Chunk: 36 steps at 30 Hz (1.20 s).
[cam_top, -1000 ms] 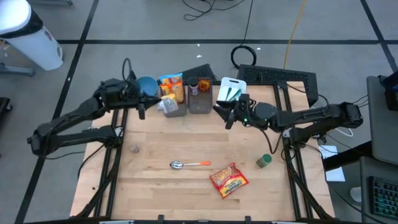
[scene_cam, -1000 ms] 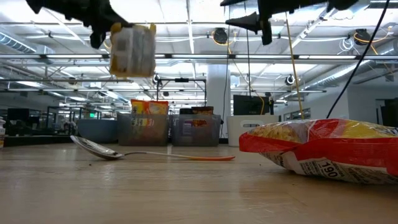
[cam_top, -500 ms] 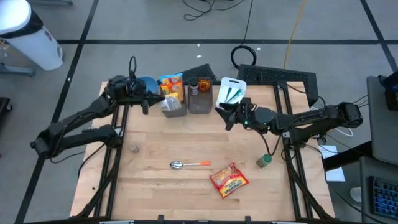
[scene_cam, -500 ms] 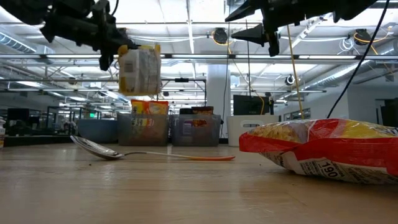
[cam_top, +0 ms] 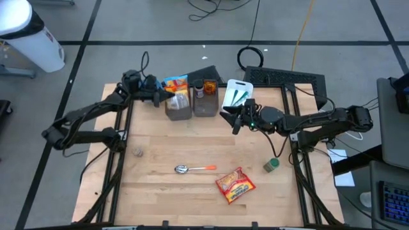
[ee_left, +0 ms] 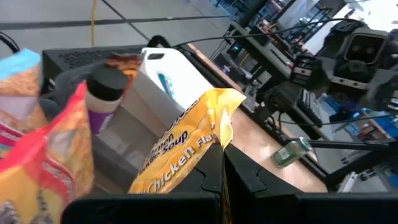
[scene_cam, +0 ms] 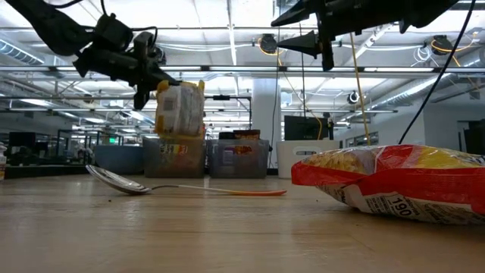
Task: Pick & Place Food Item
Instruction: Put the yellow noodle pack into the left black bin
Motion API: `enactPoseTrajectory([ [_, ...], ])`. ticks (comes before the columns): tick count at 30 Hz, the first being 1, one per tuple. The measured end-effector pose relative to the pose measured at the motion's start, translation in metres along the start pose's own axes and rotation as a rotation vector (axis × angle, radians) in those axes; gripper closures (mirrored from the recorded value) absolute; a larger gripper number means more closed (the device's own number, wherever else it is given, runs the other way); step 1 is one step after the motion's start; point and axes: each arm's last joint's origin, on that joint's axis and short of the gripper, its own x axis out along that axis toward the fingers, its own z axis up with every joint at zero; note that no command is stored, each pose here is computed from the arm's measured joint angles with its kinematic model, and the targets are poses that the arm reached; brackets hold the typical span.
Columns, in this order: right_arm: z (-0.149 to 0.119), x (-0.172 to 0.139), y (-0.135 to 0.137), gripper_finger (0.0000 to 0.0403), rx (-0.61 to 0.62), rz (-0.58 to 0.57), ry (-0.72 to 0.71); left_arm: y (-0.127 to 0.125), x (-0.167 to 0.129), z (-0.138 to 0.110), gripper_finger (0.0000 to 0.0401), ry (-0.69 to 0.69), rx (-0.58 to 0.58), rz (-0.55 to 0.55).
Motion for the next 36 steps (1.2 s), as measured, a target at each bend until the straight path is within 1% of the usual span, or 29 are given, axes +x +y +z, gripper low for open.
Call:
enactPoseTrajectory([
  [10,0.003,0.002,-0.006,0.0206,0.001,-0.013,0.005,0.014,0.001,-0.001,0.0399,0.008,0.023,0.039],
  [19,0.005,0.004,-0.013,0.0206,0.018,-0.043,0.006,0.032,0.013,-0.012,0.0399,0.066,-0.033,0.091],
  [28,0.004,0.004,-0.015,0.0206,0.026,-0.041,0.027,0.043,0.019,-0.018,0.0398,0.082,-0.036,0.158],
  [36,0.005,0.004,-0.015,0.0206,0.026,-0.040,0.026,0.048,0.021,-0.020,0.0395,0.086,-0.009,0.201],
])
